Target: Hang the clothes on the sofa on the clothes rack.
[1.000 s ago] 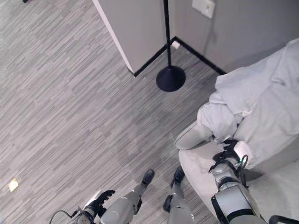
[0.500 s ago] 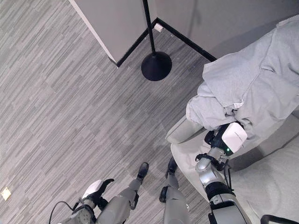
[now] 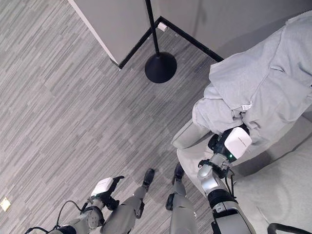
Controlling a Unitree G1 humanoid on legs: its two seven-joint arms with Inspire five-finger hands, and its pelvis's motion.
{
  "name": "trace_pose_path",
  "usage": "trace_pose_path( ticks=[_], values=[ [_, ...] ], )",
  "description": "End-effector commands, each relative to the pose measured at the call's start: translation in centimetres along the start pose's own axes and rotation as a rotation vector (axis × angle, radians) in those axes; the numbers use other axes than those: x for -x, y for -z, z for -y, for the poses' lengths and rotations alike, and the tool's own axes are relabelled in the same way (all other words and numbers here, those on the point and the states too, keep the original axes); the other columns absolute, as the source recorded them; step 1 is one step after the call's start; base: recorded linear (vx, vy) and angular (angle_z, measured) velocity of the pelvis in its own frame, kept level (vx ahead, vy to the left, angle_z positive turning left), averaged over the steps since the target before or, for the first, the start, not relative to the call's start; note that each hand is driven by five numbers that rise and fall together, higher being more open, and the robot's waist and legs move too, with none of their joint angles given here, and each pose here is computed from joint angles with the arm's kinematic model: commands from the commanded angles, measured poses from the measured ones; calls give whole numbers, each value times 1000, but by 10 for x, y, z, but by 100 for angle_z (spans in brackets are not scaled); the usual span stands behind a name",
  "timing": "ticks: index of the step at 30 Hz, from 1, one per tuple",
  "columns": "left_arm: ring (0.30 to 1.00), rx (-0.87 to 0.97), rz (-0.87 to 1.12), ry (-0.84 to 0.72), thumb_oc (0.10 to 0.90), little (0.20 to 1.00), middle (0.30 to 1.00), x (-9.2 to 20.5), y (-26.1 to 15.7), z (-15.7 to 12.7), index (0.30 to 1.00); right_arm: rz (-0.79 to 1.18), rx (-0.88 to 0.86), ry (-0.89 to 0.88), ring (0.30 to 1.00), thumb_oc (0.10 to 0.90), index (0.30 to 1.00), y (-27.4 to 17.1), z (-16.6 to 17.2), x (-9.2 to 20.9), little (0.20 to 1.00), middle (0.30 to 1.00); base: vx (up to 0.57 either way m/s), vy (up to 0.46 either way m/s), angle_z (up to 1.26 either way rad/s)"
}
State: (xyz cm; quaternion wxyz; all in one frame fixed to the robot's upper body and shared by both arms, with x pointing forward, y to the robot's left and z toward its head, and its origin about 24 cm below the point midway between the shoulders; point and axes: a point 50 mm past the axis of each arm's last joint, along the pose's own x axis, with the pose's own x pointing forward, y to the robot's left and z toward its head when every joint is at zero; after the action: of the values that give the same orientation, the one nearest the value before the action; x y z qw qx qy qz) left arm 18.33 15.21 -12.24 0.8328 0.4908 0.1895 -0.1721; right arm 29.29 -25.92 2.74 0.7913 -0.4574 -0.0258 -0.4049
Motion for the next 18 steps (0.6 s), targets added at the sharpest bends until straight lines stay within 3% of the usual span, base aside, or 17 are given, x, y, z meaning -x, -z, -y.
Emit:
trace_pose_path(
  ticks=[1, 12, 18],
  values=[
    [900, 28, 84, 26, 800, 900, 900, 6, -25, 24, 900, 175, -107, 163, 900, 800, 900, -25, 24, -9, 900, 900, 0, 0, 0],
    [900, 26, 95, 15, 800, 900, 900, 6, -24, 21, 900, 328, -133, 442, 900, 800, 900, -42, 79, -36, 900, 900, -10, 11, -4],
    [900, 21, 109, 28, 800, 900, 900, 6, -26, 22, 900, 286, -107, 376, 900, 800, 900, -37, 66, -32, 900, 900, -17, 3, -4]
  ],
)
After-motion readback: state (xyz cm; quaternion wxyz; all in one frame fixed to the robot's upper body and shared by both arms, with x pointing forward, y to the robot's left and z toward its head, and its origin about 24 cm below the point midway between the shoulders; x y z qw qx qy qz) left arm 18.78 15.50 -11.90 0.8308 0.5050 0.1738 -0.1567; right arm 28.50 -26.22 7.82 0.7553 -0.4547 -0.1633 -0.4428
